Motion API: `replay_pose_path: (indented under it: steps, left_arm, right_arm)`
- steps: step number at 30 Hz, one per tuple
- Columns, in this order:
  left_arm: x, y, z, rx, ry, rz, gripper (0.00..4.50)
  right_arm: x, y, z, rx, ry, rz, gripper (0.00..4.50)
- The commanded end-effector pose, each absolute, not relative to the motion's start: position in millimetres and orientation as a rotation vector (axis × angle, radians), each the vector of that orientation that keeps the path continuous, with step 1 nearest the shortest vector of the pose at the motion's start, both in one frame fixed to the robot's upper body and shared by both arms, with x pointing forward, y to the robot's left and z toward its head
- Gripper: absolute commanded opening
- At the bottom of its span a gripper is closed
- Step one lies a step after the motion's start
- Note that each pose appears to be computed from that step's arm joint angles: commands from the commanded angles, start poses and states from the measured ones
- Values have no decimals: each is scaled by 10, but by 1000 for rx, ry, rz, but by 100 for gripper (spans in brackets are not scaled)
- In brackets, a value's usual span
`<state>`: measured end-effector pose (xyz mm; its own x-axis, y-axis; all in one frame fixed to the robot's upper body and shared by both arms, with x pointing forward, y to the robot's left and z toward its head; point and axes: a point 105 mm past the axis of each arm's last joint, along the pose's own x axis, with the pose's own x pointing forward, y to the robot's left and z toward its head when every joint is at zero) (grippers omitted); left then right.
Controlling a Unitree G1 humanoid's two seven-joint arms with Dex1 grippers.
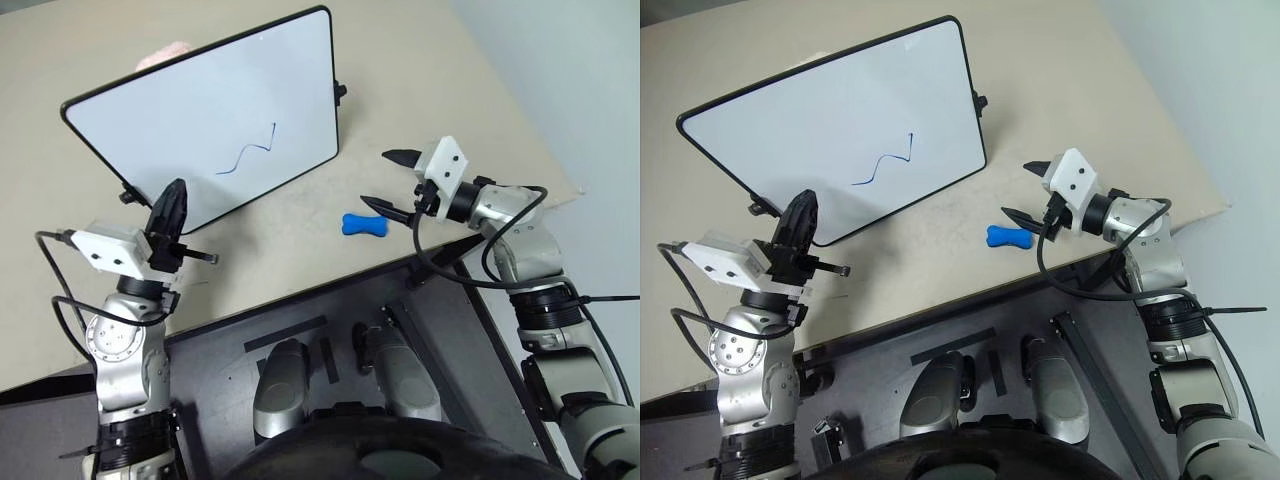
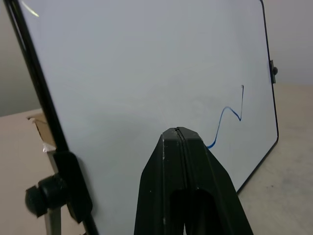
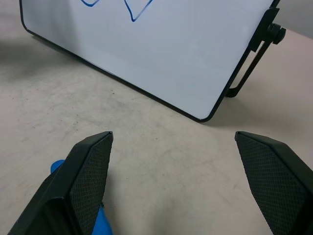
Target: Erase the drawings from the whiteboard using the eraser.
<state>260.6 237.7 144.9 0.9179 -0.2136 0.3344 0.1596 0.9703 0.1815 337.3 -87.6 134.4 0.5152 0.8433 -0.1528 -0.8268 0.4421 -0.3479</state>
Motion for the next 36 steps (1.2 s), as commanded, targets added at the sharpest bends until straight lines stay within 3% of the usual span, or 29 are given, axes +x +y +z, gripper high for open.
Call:
replay_pose_path:
  steps: [1, 26, 30, 36]
  left_arm:
    - [2606, 2390, 1512, 162, -384, -195, 0]
    - [2383, 2350, 1486, 151, -378, -140, 0]
    - [2362, 2327, 1460, 147, -366, -143, 0]
    - [2393, 2288, 1447, 138, -362, -155, 0]
  right_arm:
    - [3374, -887, 1469, -420, -102, 1020, 423]
    - [3293, -743, 1475, -373, -75, 1132, 423]
    - [3153, -667, 1434, -328, -24, 1203, 423]
    - [3024, -591, 1128, -351, 152, 1230, 423]
